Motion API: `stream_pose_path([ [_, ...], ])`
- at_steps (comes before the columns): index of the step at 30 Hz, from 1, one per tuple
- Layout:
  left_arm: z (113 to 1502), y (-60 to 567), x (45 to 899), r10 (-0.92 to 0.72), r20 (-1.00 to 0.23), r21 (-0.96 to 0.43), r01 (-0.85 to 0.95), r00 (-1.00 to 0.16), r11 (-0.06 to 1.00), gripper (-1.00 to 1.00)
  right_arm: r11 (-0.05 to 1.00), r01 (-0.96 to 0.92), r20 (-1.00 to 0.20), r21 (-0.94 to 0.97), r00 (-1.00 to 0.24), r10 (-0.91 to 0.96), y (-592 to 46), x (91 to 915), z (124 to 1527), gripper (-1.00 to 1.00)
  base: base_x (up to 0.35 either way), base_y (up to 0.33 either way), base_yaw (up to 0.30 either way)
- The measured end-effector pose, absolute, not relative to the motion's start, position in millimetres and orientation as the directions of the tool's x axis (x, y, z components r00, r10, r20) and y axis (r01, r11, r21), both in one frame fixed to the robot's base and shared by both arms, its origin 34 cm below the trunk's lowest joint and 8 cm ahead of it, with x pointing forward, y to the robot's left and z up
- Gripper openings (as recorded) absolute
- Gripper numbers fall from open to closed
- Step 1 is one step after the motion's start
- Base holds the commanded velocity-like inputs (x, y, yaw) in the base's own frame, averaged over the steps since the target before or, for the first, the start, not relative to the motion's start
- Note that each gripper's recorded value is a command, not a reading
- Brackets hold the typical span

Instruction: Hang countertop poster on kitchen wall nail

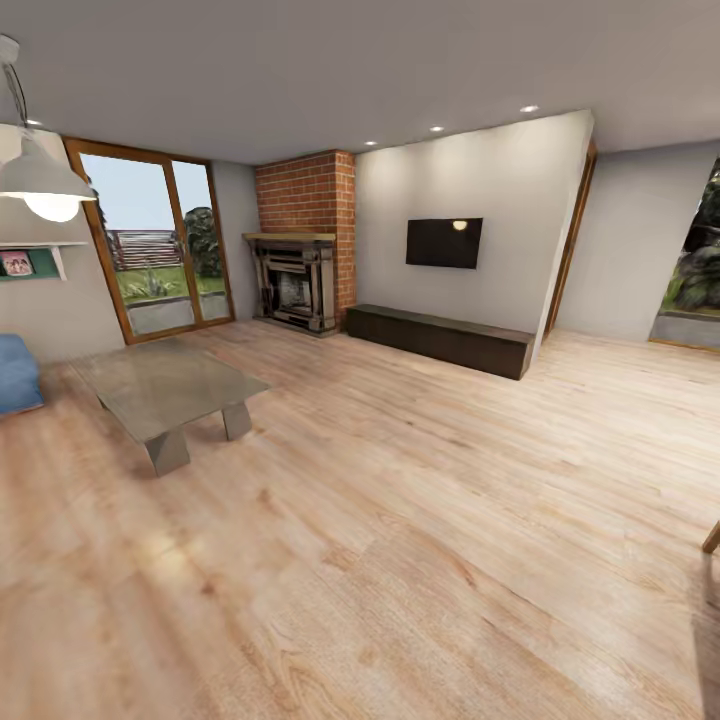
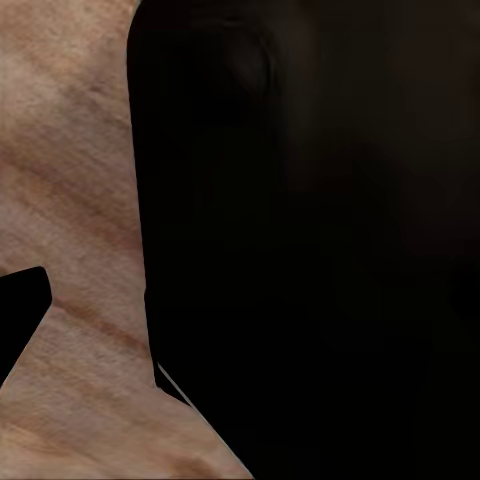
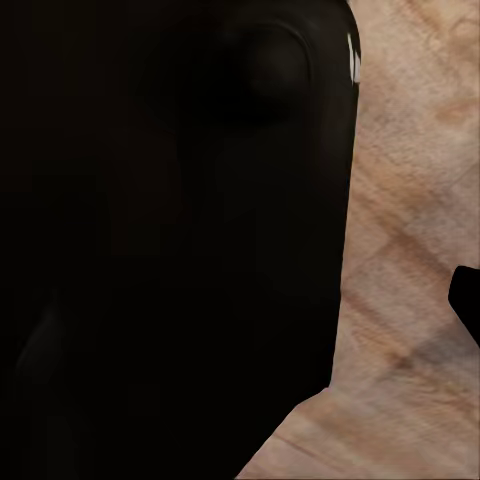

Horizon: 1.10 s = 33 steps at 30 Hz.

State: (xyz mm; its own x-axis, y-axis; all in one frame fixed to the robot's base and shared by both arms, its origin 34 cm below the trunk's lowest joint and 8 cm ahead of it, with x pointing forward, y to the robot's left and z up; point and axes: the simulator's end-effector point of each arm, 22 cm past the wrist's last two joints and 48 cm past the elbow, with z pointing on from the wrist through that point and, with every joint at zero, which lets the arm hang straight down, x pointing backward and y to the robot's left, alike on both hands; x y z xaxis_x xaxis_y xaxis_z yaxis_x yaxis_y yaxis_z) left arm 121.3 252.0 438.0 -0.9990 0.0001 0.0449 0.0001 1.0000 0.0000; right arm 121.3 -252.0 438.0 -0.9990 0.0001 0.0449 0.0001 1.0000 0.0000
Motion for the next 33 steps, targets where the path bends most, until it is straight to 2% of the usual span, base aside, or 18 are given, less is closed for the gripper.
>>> stream_pose_path([
  [20,438,237,120,-0.001,0.042,-0.018,-0.002,-0.999,1.000,1.00,1.000,0.003,0.050,0.014,-0.999,0.002,-247,126,438,1.00,0.000,0.000,0.000],
  [25,439,225,121,-0.005,0.025,-0.034,-0.006,-1.000,0.999,1.00,1.000,0.007,-0.020,0.012,-1.000,0.007,-248,161,437,1.00,0.000,0.000,0.000],
  [29,438,239,127,-0.006,0.005,-0.014,-0.006,-1.000,1.000,1.00,1.000,0.011,-0.087,0.010,-0.996,0.012,-250,194,438,1.00,0.000,0.000,0.000],
  [30,439,256,159,-0.004,-0.063,0.008,-0.005,-0.998,1.000,1.00,1.000,0.009,-0.269,0.009,-0.963,0.011,-251,258,448,1.00,0.000,0.000,0.000],
  [31,449,259,233,-0.001,-0.218,0.012,-0.004,-0.976,1.000,1.00,1.000,0.010,-0.297,0.008,-0.955,0.012,-252,270,450,1.00,0.000,0.000,0.000],
  [33,463,265,284,0.004,-0.324,0.019,-0.003,-0.946,1.000,1.00,1.000,0.010,-0.349,0.003,-0.937,0.010,-256,296,457,1.00,0.000,0.000,0.000],
])
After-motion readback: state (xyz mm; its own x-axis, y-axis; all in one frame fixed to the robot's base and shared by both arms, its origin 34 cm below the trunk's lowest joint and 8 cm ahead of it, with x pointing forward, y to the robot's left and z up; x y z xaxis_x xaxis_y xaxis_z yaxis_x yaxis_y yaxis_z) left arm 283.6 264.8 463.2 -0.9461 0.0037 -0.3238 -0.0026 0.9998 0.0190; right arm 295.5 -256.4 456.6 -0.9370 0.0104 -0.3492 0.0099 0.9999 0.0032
